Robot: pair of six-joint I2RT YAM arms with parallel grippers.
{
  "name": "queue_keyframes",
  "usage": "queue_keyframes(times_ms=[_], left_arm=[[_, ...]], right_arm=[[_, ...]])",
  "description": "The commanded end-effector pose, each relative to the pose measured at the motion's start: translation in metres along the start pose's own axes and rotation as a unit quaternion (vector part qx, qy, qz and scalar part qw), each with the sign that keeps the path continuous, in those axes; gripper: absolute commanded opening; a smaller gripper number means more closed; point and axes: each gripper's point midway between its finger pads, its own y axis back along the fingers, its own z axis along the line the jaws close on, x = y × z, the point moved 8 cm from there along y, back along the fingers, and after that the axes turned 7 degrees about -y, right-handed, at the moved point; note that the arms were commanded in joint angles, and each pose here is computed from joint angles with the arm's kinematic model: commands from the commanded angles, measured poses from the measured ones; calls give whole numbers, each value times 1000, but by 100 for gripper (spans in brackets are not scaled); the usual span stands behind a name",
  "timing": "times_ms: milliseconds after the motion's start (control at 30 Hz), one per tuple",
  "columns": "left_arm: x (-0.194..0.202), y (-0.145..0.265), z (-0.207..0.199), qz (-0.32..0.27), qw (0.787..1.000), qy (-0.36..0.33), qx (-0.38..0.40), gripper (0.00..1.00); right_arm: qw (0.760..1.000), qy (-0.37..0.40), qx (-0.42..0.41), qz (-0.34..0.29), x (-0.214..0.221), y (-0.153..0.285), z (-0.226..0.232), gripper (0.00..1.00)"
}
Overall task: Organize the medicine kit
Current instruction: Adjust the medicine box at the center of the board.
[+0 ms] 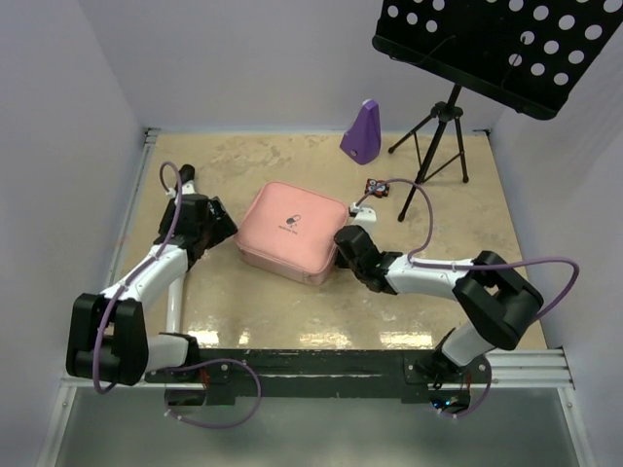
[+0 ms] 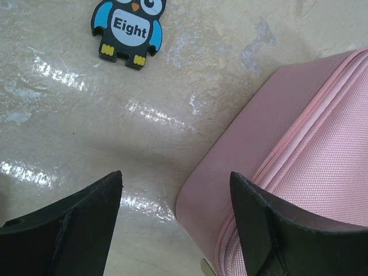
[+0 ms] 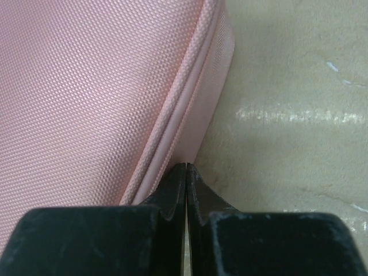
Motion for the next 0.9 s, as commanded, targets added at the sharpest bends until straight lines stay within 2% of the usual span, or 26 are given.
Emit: queue_keyframes(times_ms=[0,333,467,567,600,733,800,867], left_arm=[[4,3,-4,-5,999,20,37,79],[14,12,-4,5,998,26,65,77],[4,22,2,-15,999,20,28,77],[-13,34,8,-42,999,15,-7,78],[-19,40,7,-56,998,15,-7,78],[-42,63,-2,-104,994,23,21,79],[-51,71,-14,-119,990,25,69,79],[-56,78,-29,-118,983,25,138,77]], right_arm=[[997,5,-61,-36,-26,-5,34,0],[995,26,-88,-38,-32,-27,60,0],[996,26,-75,-48,-37,-28,57,0],[996,19,-62,-68,-46,-11,45,0],[995,17,-67,-75,-49,-3,42,3],[993,14,-83,-88,-51,26,26,28],[990,12,-108,-92,-49,41,22,43],[985,19,-137,-99,-44,57,24,52]])
